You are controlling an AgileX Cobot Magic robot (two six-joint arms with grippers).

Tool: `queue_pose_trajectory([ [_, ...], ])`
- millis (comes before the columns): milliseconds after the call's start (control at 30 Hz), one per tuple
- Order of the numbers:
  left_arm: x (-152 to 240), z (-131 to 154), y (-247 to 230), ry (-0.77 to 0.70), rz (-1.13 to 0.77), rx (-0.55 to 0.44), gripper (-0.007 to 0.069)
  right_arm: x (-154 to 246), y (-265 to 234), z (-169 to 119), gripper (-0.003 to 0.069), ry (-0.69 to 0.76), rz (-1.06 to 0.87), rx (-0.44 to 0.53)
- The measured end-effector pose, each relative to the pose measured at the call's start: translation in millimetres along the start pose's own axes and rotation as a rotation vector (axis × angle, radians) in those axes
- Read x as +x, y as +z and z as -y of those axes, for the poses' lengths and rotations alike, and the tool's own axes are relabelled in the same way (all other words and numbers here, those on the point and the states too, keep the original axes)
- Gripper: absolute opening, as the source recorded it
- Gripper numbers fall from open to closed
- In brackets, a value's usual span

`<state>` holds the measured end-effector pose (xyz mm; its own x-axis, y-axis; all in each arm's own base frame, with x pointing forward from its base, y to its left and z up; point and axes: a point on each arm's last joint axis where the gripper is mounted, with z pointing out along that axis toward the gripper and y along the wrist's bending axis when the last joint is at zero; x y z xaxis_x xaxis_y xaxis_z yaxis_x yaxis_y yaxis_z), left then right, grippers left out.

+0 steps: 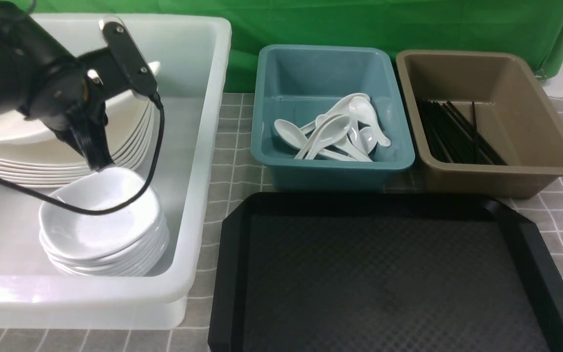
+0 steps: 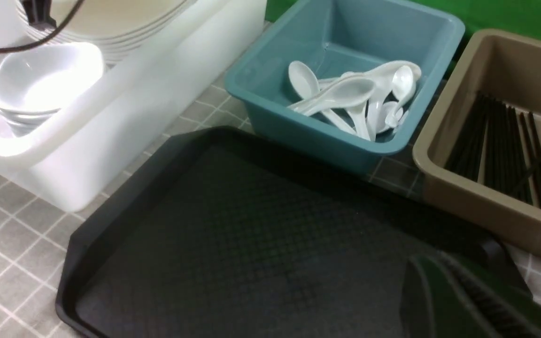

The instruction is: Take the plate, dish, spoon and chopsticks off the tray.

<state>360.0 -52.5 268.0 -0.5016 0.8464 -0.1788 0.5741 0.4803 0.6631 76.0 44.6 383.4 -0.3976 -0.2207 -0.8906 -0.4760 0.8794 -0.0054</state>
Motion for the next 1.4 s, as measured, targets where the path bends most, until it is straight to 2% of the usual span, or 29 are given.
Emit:
queue_pose_trajectory([
  [467, 2, 10, 44, -0.019, -0.047, 0.025, 0.0029, 5, 0, -5, 0.0024, 0.003, -0.052, -0.057],
  [667, 3, 12, 54, -0.063, -0.029, 0.044, 0.0086, 6, 0, -7, 0.0024, 0.019, -0.063, -0.079],
  [767, 3, 12, 56, -0.07, -0.03, 0.05, 0.0169, 7, -1, -10, 0.0024, 0.011, -0.077, -0.107],
  [1000, 3, 10, 48, -0.115, -0.013, 0.057, 0.0465, 8, -1, -13, 0.0024, -0.003, -0.093, -0.149],
  [1167, 0, -2, 17, -0.222, 0.069, 0.045, 0.0575, 9, -2, -14, 0.0024, 0.001, -0.097, -0.159],
  [1300, -10, -13, -36, -0.396, 0.228, 0.044, 0.0554, 9, -2, -15, 0.0024, 0.001, -0.098, -0.161],
  [1367, -15, -14, -73, -0.527, 0.338, 0.077, 0.0489, 9, -2, -15, 0.0024, 0.001, -0.097, -0.161],
  [1400, -15, -15, -96, -0.583, 0.406, 0.095, 0.0416, 9, -2, -15, 0.0024, 0.002, -0.098, -0.161],
])
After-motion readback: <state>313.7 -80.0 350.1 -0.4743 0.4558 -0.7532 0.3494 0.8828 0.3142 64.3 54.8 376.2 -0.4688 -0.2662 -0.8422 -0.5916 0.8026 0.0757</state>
